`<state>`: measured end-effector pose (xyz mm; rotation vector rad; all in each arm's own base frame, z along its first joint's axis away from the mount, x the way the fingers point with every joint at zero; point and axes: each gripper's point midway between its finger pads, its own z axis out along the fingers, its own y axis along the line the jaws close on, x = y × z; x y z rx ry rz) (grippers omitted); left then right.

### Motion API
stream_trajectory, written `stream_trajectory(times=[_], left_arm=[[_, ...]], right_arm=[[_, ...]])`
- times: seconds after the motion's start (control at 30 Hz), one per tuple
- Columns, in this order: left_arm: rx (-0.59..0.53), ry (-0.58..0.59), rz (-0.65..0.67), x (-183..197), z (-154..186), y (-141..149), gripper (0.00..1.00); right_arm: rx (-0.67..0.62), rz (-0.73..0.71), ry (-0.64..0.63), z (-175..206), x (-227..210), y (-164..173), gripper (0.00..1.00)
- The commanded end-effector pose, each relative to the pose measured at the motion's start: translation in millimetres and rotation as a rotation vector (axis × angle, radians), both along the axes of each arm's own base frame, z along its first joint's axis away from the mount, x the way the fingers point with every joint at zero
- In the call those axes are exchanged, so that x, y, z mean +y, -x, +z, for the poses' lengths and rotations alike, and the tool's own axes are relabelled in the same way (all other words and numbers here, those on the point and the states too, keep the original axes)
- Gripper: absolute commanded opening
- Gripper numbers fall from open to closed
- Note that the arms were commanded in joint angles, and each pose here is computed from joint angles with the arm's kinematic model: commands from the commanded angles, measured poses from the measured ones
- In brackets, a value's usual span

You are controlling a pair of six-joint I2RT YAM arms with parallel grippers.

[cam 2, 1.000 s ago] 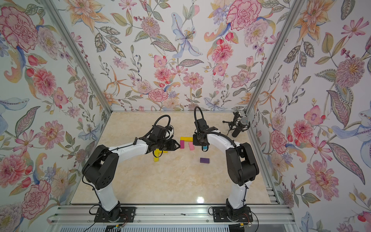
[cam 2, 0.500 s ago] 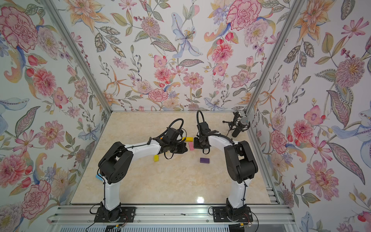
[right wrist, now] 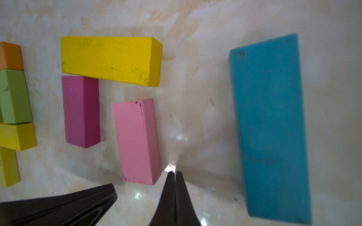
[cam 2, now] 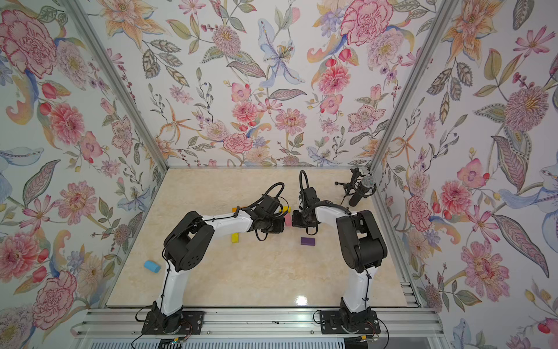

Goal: Assemble the letter p with building blocks
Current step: Assemble the building block at the center of the board.

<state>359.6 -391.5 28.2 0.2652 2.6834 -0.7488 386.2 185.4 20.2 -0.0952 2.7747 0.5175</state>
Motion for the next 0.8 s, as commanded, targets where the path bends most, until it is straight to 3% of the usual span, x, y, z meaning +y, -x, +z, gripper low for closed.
stream_trajectory(times=[0.0,0.77], left_arm=[[0.002,-0.036,0.029,0.1,-8.1,-6.0,0.0],[-0.005,-0.078,0.055,4.1,-15.0,-24.3,0.0]], right_arm=[[0.015,0.004,-0.049,-6.8,8.5,0.7,0.0],[0.052,-0.007,-0.056,-20.9,8.3,7.3,0.0]])
